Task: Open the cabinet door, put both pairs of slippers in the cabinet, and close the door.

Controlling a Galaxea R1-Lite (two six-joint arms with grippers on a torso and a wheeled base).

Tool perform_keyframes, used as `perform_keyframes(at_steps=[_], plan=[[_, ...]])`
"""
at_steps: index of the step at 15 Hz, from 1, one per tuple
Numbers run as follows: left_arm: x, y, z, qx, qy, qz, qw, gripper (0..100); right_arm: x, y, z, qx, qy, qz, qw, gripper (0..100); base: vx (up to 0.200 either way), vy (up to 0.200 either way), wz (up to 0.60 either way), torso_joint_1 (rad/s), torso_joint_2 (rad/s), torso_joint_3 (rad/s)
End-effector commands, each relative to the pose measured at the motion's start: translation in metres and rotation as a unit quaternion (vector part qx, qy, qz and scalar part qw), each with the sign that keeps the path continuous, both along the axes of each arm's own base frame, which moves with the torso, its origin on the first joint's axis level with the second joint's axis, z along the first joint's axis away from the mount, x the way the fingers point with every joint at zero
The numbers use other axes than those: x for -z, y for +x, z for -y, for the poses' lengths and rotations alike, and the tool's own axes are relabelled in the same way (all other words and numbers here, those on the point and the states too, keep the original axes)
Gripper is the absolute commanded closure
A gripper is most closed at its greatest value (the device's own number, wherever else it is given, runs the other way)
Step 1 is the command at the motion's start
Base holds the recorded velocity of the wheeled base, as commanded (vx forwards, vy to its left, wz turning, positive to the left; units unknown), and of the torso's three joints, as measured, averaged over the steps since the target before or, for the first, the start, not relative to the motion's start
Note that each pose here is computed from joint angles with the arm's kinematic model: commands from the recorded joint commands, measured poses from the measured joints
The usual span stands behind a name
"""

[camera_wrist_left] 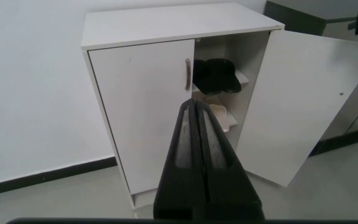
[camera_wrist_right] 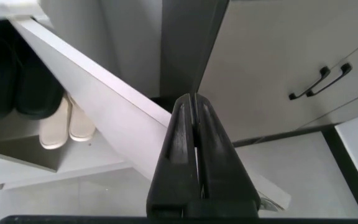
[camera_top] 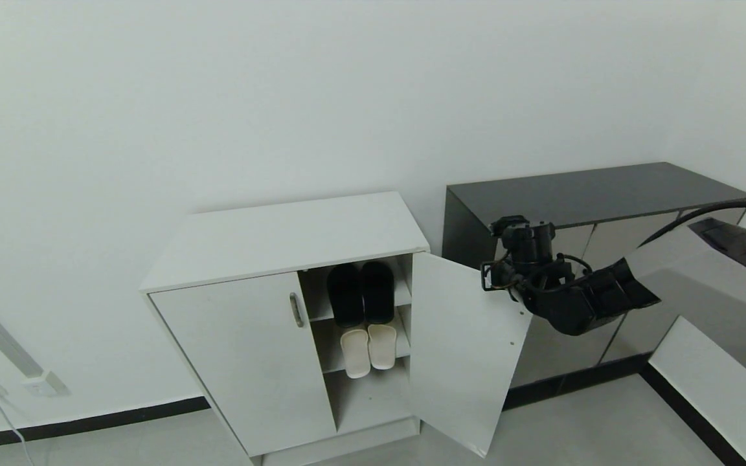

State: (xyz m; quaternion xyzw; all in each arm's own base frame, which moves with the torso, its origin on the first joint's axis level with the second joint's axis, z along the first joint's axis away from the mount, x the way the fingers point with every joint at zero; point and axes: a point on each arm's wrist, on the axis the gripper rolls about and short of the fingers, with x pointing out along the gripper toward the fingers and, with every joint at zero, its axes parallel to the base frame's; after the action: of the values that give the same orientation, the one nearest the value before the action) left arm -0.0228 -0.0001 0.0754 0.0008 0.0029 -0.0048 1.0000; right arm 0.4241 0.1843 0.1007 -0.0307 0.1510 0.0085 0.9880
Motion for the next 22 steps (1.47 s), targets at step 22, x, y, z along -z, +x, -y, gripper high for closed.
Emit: perform_keyframes(at_steps=[22], plan=[[0.000,0.000,0.000,0.001,0.000,0.000,1.0000,100,-0.001,-0.087,-0.050,-0.089,0.009,-0.044,0.995,100,0.000,0.000,0.00,0.000,0.00,0.000]])
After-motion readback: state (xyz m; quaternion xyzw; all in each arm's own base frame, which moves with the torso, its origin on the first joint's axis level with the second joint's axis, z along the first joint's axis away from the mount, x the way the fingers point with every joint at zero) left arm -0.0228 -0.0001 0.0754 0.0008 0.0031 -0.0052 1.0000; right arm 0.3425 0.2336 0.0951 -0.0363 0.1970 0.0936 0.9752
